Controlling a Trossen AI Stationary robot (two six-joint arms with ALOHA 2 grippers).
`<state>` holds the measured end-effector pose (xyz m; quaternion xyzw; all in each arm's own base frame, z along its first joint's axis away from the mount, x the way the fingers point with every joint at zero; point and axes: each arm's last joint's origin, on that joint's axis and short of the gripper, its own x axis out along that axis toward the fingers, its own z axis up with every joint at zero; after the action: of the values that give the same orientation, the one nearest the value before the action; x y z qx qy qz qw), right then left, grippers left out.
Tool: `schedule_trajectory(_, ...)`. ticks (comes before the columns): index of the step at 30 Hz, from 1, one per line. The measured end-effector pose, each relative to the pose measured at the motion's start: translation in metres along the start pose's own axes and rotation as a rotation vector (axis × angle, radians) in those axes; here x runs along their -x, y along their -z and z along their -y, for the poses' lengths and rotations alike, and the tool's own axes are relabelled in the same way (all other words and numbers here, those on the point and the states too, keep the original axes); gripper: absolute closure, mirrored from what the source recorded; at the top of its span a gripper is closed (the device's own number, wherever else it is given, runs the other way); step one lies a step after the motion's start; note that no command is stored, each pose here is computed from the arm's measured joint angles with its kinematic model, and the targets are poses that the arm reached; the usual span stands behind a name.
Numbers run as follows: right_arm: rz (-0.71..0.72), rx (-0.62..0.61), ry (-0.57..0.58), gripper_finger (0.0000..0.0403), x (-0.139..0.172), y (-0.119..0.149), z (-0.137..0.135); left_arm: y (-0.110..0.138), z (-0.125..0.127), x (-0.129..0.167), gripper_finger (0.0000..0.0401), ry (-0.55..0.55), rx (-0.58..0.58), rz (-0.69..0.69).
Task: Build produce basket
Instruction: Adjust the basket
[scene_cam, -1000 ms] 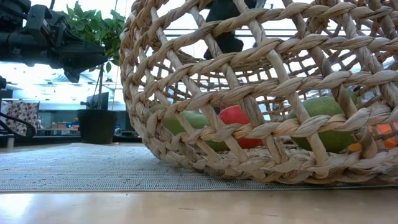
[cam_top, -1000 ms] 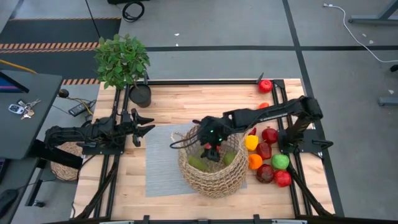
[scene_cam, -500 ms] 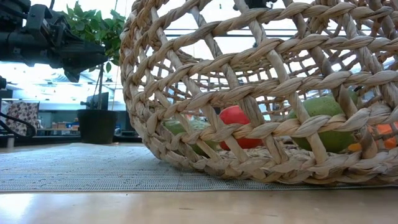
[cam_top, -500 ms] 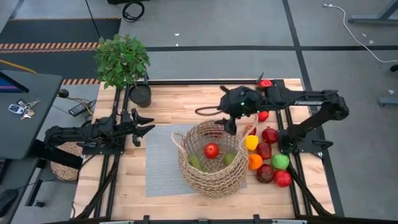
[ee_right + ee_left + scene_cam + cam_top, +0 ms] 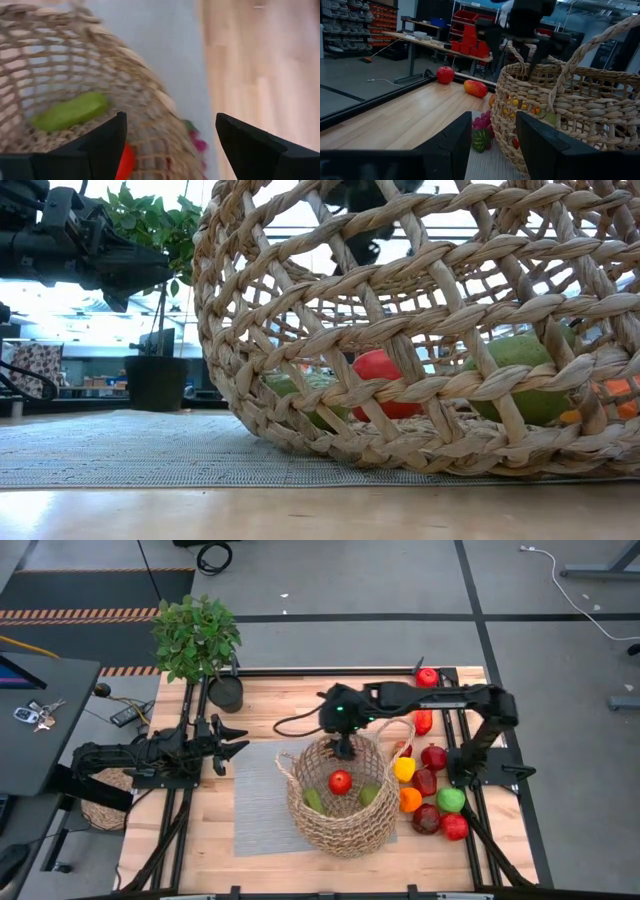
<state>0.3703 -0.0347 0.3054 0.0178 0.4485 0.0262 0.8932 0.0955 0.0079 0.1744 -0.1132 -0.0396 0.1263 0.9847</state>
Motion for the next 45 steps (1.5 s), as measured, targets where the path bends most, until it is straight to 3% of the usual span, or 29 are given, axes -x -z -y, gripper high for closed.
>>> schedule_trajectory(4, -0.055, 0.057, 0.001, 0.01, -0.021, -0.011, 0.003, 0.0, 0.0, 0.0, 0.0241, 0.0, 0.0, 0.0)
schedule_trajectory(7, -0.098, 0.084, 0.022, 0.0131, -0.035, -0.015, 0.007, 0.0, 0.0, 0.0, 0.0241, 0.0, 0.0, 0.0)
schedule_trajectory(19, -0.108, 0.087, -0.049, 0.0381, -0.06, -0.021, 0.01, 0.0, 0.0, 0.0, 0.0241, 0.0, 0.0, 0.001)
schedule_trajectory(26, 0.047, -0.021, -0.095, 0.0364, -0.041, -0.036, 0.006, 0.0, 0.0, 0.0, 0.0241, 0.0, 0.0, 0.001)
schedule_trajectory(33, 0.232, -0.067, -0.078, 0.038, -0.025, -0.054, 0.004, 0.0, 0.0, 0.0, 0.0241, 0.0, 0.0, 0.001)
schedule_trajectory(45, 0.17, -0.111, -0.036, 0.033, -0.035, -0.047, 0.012, 0.0, 0.0, 0.0, 0.0241, 0.0, 0.0, 0.001)
